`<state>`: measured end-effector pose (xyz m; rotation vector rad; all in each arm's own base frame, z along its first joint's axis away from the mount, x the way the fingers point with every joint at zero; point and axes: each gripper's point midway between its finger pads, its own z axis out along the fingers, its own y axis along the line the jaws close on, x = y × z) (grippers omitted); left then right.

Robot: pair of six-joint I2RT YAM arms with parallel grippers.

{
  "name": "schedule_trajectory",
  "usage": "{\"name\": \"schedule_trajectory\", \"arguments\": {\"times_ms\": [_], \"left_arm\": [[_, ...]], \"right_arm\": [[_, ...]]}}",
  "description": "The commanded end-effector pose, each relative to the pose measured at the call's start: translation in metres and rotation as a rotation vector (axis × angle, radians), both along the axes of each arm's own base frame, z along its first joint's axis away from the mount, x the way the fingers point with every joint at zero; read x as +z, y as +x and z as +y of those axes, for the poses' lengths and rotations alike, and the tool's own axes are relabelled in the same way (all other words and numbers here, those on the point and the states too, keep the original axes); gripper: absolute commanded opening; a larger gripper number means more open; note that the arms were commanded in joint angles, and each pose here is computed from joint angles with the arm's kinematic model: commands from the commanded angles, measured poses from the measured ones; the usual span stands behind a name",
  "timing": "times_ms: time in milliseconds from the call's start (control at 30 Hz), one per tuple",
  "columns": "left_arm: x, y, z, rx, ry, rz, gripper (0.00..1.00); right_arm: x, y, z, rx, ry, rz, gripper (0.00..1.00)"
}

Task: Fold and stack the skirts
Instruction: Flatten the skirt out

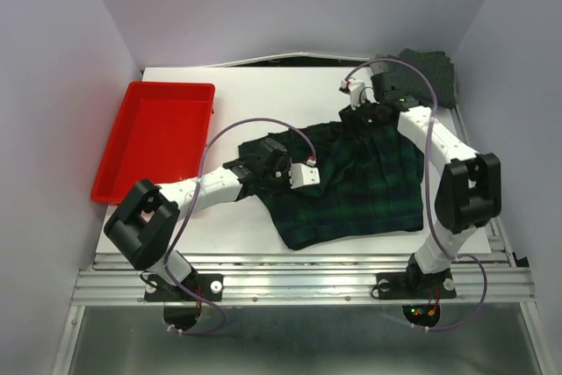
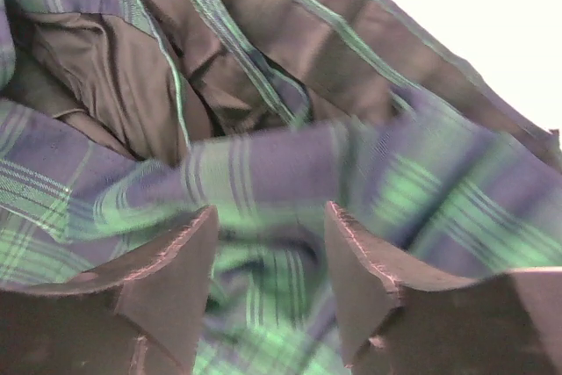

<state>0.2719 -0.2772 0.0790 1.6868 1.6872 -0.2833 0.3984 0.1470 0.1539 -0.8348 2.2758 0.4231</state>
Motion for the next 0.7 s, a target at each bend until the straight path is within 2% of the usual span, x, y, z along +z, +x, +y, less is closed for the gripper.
{"name": "schedule_trajectory", "arguments": {"times_ms": [0, 133, 267, 367, 400, 467, 500, 667], "left_arm": [[0.020, 0.038, -0.001, 0.145, -0.059, -0.166, 0.00], [0.025, 0.046, 0.000, 0.167, -0.060, -0.201, 0.00], [0.021, 0.048, -0.002, 0.176, -0.053, -0.185, 0.00], [0.022, 0.051, -0.002, 0.191, -0.051, -0.183, 0.00], [0.023, 0.051, -0.003, 0.194, -0.053, -0.181, 0.00], [0.025, 0.053, -0.002, 0.206, -0.055, -0.181, 0.00], [0.026, 0.055, 0.000, 0.215, -0.055, -0.181, 0.00], [0.031, 0.068, 0.006, 0.270, -0.077, -0.156, 0.00]], "right_arm": [[-0.003, 0.004, 0.027, 0.141, -0.007, -0.005, 0.62], [-0.017, 0.011, 0.024, 0.275, -0.137, -0.119, 0.76], [-0.022, 0.020, 0.027, 0.313, -0.176, -0.112, 0.75], [-0.037, 0.021, 0.026, 0.318, -0.190, -0.047, 0.53], [-0.037, 0.022, 0.026, 0.322, -0.193, -0.048, 0.40], [-0.039, 0.018, 0.025, 0.331, -0.201, -0.033, 0.22], [-0.041, 0.015, 0.023, 0.328, -0.204, -0.023, 0.01], [-0.027, 0.006, 0.010, 0.298, -0.202, -0.043, 0.01]]}}
